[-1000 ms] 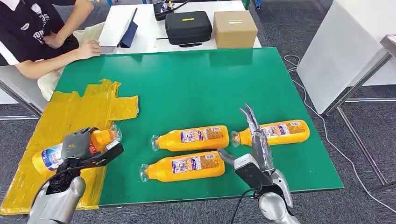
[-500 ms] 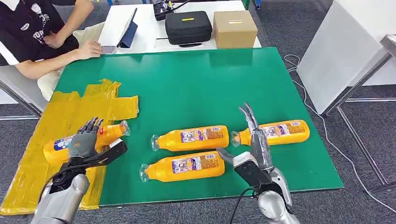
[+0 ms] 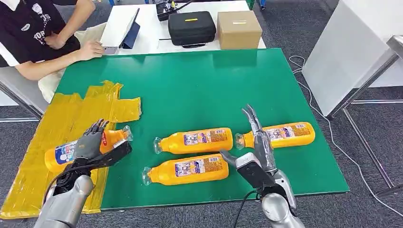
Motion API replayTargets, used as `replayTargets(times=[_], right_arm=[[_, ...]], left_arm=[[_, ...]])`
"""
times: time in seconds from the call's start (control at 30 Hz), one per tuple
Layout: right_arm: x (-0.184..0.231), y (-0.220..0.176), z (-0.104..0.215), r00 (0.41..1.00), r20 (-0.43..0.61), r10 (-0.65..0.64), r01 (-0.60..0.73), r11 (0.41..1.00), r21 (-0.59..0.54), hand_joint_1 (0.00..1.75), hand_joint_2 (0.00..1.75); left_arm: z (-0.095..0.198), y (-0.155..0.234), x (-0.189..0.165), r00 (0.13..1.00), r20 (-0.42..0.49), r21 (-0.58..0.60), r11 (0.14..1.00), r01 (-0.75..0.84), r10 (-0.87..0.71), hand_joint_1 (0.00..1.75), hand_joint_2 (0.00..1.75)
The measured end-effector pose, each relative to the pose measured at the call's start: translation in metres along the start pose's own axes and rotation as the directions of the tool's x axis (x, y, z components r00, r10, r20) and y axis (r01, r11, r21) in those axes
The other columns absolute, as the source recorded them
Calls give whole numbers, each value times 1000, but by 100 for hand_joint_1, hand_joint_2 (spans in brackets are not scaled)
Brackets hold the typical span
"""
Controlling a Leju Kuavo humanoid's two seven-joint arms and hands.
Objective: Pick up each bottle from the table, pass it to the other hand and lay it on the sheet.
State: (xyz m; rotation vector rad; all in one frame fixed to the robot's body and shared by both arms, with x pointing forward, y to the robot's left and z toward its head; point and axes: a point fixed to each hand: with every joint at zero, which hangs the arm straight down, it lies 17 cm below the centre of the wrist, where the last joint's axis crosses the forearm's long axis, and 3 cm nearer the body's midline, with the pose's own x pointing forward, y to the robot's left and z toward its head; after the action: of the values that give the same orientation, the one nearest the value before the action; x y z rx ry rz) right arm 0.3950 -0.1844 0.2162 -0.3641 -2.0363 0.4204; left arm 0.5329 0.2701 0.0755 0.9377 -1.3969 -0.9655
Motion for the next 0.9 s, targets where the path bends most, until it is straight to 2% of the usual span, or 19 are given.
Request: replayTargets(times=[0.13,0.2,0.3,0.33,0.4,0.47,0.63,0.9], right_arm=[[-2,-2,1,1000,-7,7,-7,1000,-9,0,175],[-5,-2,5,1000,-17,10,-10,1000,-10,0,175],[-9,-2,12,999,-29,13,-13,1000,-11,0,175],[-10,-2,14,1000,-28,13,-13,1000,-12,0,175],[-11,-4,15,1000,-26,14,-15,1000,-15,0,175],[-12,-6,15,999,-26,22,-23,1000,-17,0,175],[-14,-15,13,990,-36,137,-138,990,-28,0,175],[-13,-25,10,986,-38,161,-163,986,-44,0,175]], left_arm=[[1,13,18,990,25,0,990,-139,139,0,175],[7,27,37,958,83,10,961,-277,275,0,175],[26,62,83,788,250,-47,820,-570,563,0,175],[38,82,105,674,330,-107,736,-668,660,0,175],[57,111,130,503,418,-195,615,-764,757,0,175],[71,135,144,391,467,-245,541,-805,793,0,175],[78,154,150,356,490,-223,509,-832,796,0,175],[80,155,152,346,493,-214,497,-841,798,0,175]])
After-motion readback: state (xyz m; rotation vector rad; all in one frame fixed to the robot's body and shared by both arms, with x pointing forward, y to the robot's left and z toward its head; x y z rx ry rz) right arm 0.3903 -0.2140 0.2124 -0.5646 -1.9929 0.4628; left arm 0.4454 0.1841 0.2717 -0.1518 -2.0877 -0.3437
